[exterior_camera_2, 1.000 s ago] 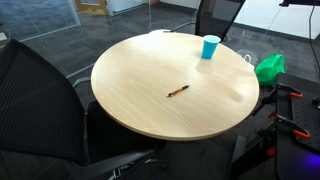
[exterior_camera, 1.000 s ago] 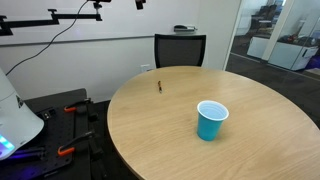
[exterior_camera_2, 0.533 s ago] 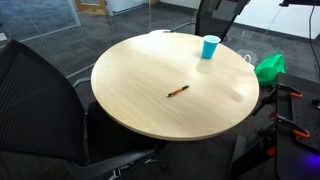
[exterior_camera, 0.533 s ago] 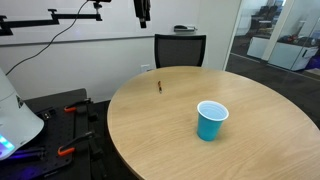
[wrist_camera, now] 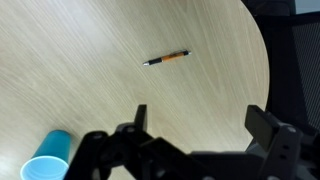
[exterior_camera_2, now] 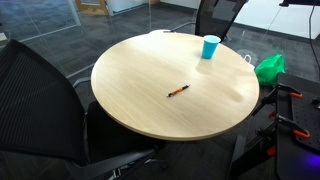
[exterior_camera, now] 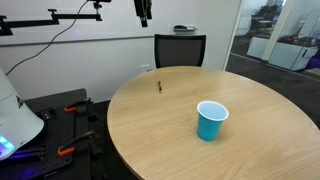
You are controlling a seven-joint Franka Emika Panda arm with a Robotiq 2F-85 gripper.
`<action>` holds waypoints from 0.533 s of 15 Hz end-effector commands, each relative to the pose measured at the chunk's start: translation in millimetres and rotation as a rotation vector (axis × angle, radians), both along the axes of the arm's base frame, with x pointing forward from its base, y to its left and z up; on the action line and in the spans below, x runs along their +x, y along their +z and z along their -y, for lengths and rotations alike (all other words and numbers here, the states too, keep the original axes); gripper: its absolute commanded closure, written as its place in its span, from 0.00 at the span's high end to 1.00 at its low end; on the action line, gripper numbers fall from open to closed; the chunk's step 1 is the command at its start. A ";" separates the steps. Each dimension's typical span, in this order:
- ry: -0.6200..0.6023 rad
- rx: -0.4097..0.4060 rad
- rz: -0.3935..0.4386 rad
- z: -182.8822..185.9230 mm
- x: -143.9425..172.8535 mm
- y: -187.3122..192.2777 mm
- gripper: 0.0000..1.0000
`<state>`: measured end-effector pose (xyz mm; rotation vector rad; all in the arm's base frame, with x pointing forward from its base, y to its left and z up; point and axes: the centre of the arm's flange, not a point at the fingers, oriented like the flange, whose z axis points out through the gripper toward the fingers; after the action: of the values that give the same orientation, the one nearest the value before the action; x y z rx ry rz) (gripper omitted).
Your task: Put the pen into the cup.
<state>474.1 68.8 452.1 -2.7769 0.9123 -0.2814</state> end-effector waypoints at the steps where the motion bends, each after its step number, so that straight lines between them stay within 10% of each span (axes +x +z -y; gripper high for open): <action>1: -0.159 0.038 0.083 -15.9 -6.5 -21.3 1.00; 8: -0.419 0.033 0.008 -45.8 -13.4 -84.0 1.00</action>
<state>458.6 101.9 394.0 -2.5513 1.3336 -0.3922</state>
